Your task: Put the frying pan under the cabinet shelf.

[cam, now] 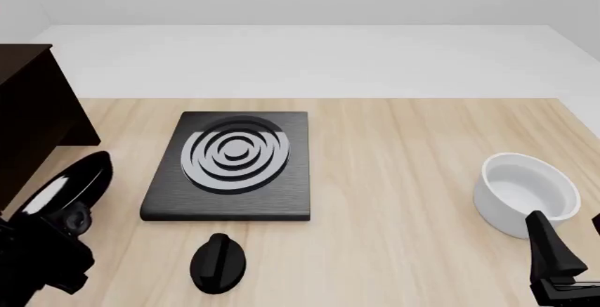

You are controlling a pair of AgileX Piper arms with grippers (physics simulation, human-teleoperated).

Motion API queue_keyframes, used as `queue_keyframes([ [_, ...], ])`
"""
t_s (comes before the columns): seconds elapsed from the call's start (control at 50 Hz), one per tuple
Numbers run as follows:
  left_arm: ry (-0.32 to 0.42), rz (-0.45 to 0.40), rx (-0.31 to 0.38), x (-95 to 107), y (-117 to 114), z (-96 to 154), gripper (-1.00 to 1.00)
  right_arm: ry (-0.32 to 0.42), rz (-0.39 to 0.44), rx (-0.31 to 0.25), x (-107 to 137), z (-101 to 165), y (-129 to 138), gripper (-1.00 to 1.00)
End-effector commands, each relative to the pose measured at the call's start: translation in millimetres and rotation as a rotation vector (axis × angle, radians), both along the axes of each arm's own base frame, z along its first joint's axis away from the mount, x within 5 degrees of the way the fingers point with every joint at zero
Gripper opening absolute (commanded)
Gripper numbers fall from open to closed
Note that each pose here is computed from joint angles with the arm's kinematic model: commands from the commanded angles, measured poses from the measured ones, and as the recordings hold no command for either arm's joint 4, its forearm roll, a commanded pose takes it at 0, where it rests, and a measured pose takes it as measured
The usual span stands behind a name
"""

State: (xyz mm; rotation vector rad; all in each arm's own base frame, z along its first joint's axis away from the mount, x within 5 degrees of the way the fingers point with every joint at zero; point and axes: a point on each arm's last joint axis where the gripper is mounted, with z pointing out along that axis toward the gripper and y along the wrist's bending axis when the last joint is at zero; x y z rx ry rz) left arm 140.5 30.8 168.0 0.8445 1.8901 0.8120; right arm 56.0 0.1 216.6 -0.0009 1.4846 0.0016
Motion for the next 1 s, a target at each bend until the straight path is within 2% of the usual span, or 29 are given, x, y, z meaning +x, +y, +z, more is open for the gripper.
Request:
queue_keyframes([
  [0.02,-0.028,0.022,0.022,9.4,6.5,2.5,-1.0,0.0,0.0,0.0,-0.1,0.1,0.0,1.0],
  [0.16,-0.022,0.035,0.025,11.0,9.4,-11.2,-1.0,0.0,0.0,0.0,-0.1,0.1,0.0,1.0],
  [0.7,-0.052,0.104,-0.029,-5.8,11.4,4.8,-1.0,0.0,0.0,0.0,0.0,0.1,0.0,1.0],
  [1.0,-0.033,0.13,-0.002,-6.7,16.8,-8.6,-1.0,0.0,0.0,0.0,-0.1,0.1,0.0,1.0],
])
